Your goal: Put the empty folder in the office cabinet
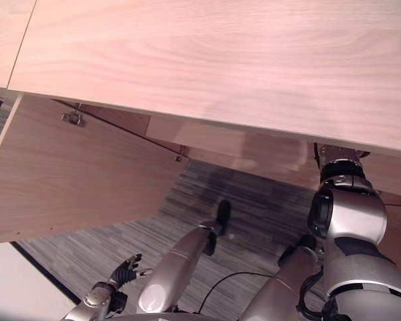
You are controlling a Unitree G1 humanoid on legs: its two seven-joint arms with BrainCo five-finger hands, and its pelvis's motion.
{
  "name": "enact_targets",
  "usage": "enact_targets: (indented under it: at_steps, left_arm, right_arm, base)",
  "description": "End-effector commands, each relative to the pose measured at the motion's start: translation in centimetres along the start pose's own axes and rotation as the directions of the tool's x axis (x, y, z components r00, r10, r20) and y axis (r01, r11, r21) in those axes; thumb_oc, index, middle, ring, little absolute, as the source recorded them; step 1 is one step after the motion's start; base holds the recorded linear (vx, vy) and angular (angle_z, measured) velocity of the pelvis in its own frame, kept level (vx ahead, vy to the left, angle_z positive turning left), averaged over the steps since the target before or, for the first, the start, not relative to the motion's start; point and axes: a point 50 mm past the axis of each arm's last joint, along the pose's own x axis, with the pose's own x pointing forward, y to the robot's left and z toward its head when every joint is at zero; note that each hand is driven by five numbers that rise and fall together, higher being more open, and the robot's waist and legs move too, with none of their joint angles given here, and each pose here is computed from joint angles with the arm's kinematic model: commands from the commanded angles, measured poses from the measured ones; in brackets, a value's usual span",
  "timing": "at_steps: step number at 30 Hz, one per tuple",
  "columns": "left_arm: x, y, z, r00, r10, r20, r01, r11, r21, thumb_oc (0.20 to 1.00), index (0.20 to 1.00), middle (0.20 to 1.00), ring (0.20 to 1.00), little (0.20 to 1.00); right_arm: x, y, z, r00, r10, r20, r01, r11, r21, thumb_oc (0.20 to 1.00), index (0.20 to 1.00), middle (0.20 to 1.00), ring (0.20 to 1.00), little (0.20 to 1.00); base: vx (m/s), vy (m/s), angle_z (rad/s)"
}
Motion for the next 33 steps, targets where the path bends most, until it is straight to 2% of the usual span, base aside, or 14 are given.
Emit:
enact_targets:
  at_steps: [1, 7, 11, 12, 21, 26, 29, 33]
  left_arm:
    - [0.2, 1.5, -0.1, 0.998, 0.063, -0.024, -0.063, 0.998, 0.013, 1.0, 1.0, 1.0, 1.0, 1.0]
    - [0.8, 1.4, 0.9, 0.996, 0.086, -0.002, -0.085, 0.995, 0.057, 1.0, 1.0, 1.0, 1.0, 1.0]
    - [1.6, 0.9, 1.7, 0.992, 0.126, 0.0, -0.126, 0.992, 0.033, 1.0, 1.0, 1.0, 1.0, 1.0]
    - [1.9, 0.6, 2.1, 0.991, 0.131, 0.007, -0.131, 0.991, 0.011, 1.0, 1.0, 1.0, 1.0, 1.0]
    - [2.4, -0.6, 2.9, 0.99, 0.137, 0.019, -0.137, 0.99, -0.042, 1.0, 1.0, 1.0, 1.0, 1.0]
    - [2.6, -1.1, 3.6, 0.99, 0.134, 0.032, -0.132, 0.989, -0.072, 1.0, 1.0, 1.0, 1.0, 1.0]
    - [2.7, -0.9, 3.8, 0.989, 0.143, 0.034, -0.14, 0.987, -0.085, 1.0, 1.0, 1.0, 1.0, 1.0]
    - [2.7, -0.8, 4.0, 0.989, 0.146, 0.036, -0.143, 0.986, -0.085, 1.0, 1.0, 1.0, 1.0, 1.0]
  right_arm:
    - [1.3, -2.3, 3.1, 0.986, -0.157, 0.058, 0.163, 0.979, -0.119, 1.0, 1.0, 1.0, 1.0, 1.0]
    - [1.3, -4.6, 1.4, 0.95, -0.311, 0.02, 0.301, 0.899, -0.317, 1.0, 1.0, 1.0, 1.0, 1.0]
    - [0.8, -7.2, -0.9, 0.904, -0.427, 0.028, 0.393, 0.801, -0.452, 1.0, 1.0, 1.0, 1.0, 1.0]
    - [0.7, -8.8, -1.9, 0.88, -0.474, 0.035, 0.429, 0.759, -0.489, 1.0, 1.0, 1.0, 1.0, 1.0]
    - [-0.9, -13.7, -6.3, 0.81, -0.586, 0.029, 0.484, 0.639, -0.599, 1.0, 1.0, 1.0, 1.0, 1.0]
    - [-2.0, -15.3, -8.7, 0.79, -0.613, 0.004, 0.476, 0.609, -0.634, 1.0, 1.0, 1.0, 1.0, 1.0]
    - [-2.4, -14.9, -9.4, 0.793, -0.608, -0.027, 0.461, 0.629, -0.625, 1.0, 1.0, 1.0, 1.0, 1.0]
    - [-2.3, -12.6, -9.5, 0.826, -0.561, -0.059, 0.419, 0.681, -0.6, 1.0, 1.0, 1.0, 1.0, 1.0]
  base:
    - [0.0, 0.0, 0.0]
    - [0.03, -0.016, -0.04]
    - [0.02, -0.012, -0.05]
    - [0.0, 0.0, 0.0]
    - [-0.01, 0.012, -0.06]
    - [0.0, 0.006, -0.06]
    - [0.0, -0.002, -0.06]
    - [0.0, 0.0, 0.0]
